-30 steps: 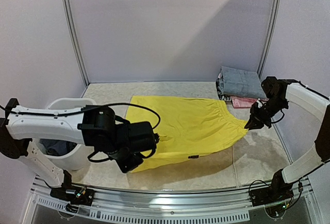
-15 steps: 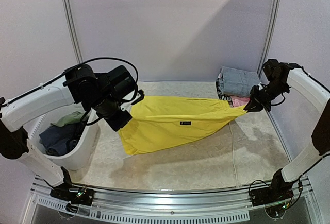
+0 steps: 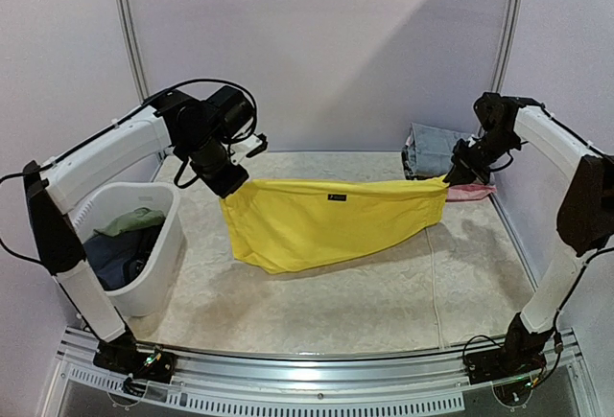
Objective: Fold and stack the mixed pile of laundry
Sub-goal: Fold the flattened shorts at the center of the board.
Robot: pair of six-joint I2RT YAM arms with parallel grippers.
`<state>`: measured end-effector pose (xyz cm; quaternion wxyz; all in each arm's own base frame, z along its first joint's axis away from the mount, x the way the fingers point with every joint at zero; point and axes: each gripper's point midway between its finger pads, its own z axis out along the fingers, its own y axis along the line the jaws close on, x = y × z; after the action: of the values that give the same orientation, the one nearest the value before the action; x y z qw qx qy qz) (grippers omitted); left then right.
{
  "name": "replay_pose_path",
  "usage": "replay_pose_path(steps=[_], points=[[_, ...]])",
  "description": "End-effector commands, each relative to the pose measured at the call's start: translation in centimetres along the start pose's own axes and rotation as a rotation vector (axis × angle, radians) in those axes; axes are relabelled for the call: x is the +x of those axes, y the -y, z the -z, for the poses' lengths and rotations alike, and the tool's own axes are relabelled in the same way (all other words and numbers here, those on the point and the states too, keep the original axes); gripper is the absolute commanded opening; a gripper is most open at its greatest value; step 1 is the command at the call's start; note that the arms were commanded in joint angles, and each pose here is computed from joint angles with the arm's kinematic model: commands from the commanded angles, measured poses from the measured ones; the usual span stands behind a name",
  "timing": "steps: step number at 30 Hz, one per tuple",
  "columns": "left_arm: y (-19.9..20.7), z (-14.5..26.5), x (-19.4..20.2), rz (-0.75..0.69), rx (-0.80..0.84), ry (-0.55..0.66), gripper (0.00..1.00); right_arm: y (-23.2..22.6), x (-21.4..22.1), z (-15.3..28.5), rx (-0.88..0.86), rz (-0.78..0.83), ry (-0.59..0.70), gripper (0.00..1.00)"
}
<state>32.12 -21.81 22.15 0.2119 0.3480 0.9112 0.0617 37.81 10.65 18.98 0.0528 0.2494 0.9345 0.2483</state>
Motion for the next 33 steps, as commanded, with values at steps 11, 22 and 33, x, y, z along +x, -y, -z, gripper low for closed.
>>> replay_pose_path(steps=[11, 22, 33], points=[[-5.8, -6.0, -3.5, 0.071, -0.032, -0.039, 0.00, 0.0, -6.3, -4.4, 0.057, -0.038, 0.008, 0.00], [-7.1, -11.0, -5.4, 0.121, -0.046, -0.089, 0.00, 1.0, -9.5, -8.4, 0.060, -0.081, -0.018, 0.00], [-8.6, -15.0, -4.8, 0.185, -0.090, -0.167, 0.00, -0.3, -11.7, -10.4, -0.019, -0.102, 0.006, 0.00]])
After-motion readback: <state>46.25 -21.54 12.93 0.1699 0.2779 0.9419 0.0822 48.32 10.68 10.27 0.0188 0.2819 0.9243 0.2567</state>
